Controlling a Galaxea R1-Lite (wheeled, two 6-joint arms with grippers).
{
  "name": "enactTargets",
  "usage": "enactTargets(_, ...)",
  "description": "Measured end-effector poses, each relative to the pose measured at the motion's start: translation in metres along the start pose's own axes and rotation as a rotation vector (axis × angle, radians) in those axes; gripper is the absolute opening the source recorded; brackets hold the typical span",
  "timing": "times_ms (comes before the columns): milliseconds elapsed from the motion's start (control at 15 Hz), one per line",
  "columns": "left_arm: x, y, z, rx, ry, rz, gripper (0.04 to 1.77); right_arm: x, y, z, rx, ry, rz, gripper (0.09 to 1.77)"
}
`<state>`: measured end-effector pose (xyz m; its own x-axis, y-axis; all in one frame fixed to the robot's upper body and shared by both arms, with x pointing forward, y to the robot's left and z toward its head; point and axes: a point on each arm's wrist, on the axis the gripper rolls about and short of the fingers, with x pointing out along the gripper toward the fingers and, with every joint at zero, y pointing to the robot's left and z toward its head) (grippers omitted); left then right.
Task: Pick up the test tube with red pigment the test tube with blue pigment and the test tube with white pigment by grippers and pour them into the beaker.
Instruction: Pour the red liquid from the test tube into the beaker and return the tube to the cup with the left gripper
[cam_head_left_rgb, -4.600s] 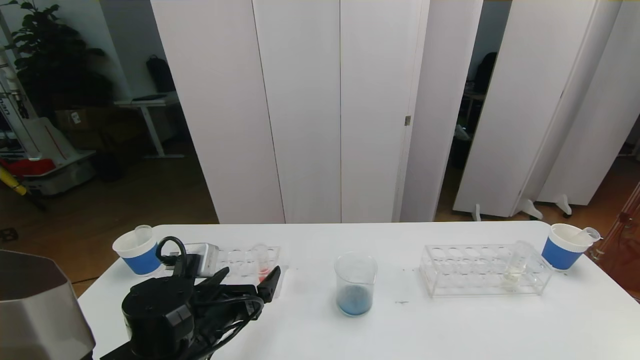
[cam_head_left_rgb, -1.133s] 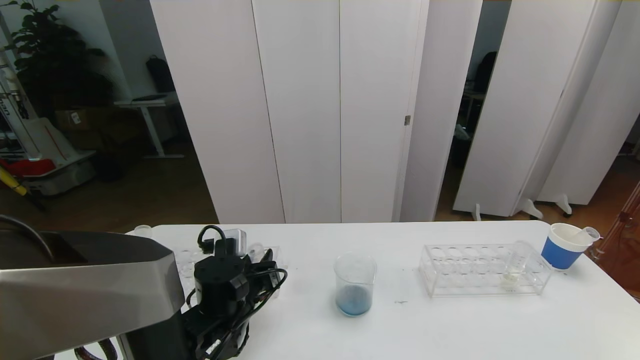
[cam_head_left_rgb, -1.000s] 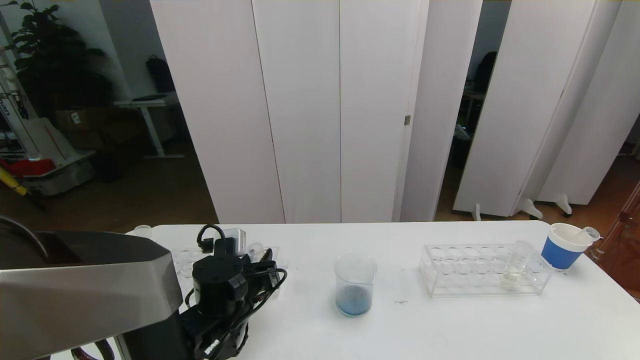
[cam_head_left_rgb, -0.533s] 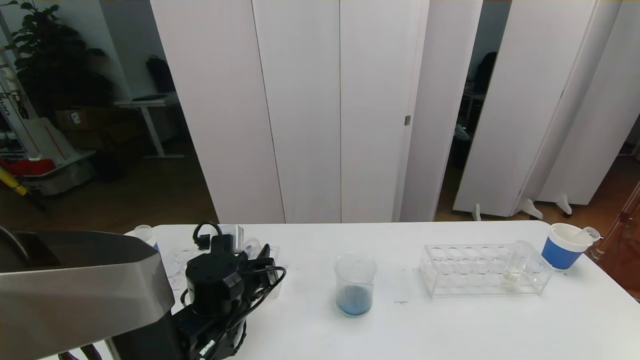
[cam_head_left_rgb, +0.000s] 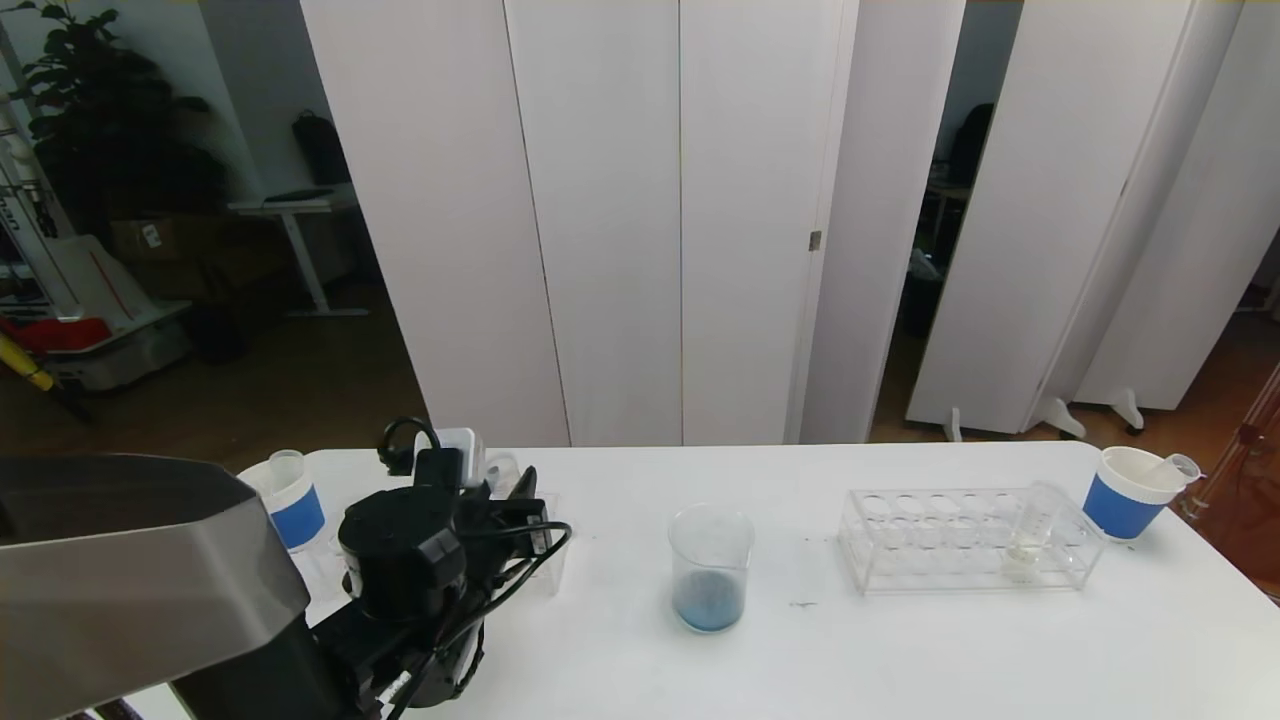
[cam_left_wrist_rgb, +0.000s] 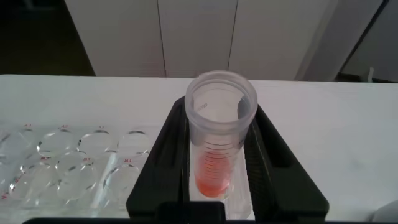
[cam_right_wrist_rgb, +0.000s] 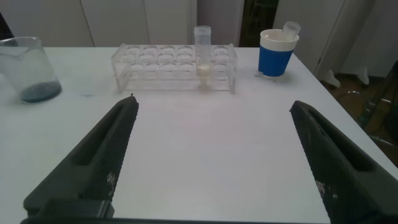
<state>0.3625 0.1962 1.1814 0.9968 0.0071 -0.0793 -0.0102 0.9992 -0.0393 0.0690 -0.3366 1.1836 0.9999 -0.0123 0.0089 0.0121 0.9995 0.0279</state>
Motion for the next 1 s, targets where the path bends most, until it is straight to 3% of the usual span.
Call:
enactTargets(533,-0.011,0.006,0.043,0.053,-0.111,-0.055,0.59,0.000,0.000,0.000,0.000,0.000,0.000,1.75)
enactTargets(1000,-0.029,0.008,0.102,0.098,-0.087,-0.184,0.59,0.000,0.000,0.000,0.000,0.000,0.000,1.75)
